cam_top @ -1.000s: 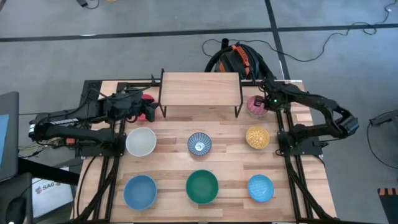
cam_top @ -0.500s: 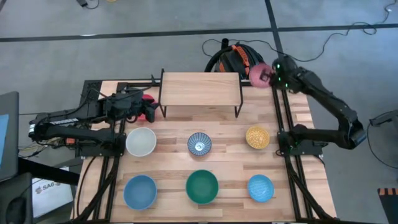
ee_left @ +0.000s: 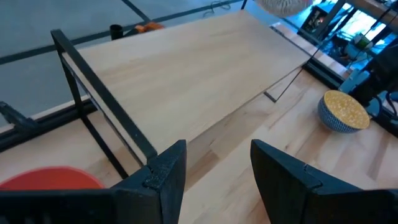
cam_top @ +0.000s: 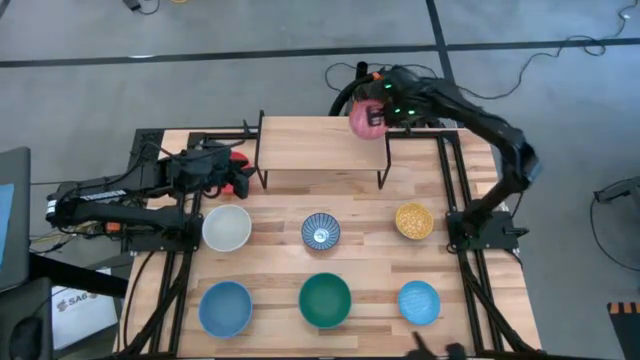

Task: Place and stack bowls onto a shelf
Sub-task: Put the red patterned bowl on the shelf

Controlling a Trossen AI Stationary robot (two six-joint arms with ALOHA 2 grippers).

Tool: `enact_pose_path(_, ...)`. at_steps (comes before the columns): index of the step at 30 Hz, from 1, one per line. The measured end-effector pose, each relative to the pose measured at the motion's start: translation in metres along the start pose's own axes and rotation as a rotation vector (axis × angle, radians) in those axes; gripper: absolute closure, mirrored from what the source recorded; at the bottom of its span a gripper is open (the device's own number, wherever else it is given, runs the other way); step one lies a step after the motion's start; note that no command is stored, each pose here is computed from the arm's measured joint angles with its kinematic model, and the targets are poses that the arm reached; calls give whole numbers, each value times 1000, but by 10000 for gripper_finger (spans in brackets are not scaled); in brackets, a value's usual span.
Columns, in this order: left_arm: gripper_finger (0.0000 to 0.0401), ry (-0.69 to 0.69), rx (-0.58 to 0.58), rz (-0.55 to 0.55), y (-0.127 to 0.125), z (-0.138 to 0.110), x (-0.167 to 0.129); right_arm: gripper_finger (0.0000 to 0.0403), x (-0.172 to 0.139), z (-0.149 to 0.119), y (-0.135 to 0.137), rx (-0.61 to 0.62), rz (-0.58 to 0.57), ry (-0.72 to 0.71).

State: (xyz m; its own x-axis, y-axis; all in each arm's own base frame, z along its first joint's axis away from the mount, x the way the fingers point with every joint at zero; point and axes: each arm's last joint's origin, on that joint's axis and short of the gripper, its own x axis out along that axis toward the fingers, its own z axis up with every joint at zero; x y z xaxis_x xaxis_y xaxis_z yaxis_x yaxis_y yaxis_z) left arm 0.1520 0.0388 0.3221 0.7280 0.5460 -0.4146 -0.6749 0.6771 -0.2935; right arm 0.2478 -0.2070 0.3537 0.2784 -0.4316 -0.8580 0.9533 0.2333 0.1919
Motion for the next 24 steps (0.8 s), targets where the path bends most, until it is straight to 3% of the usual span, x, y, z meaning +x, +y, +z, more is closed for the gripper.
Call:
enact_pose_path(6, 239, 61, -19, 2, 2, -5, 0, 366, 24, -4, 21, -81, -26, 82)
enact_pose_path(13, 239, 124, -44, 27, 5, -11, -1, 364, 42, -8, 23, -118, -70, 153)
enact_pose_path(19, 239, 140, -55, 20, 5, -12, -1, 315, 46, -9, 23, -126, -56, 183)
enact_pose_path(24, 239, 142, -61, 20, 5, -12, -1, 298, 40, -8, 21, -123, -54, 162)
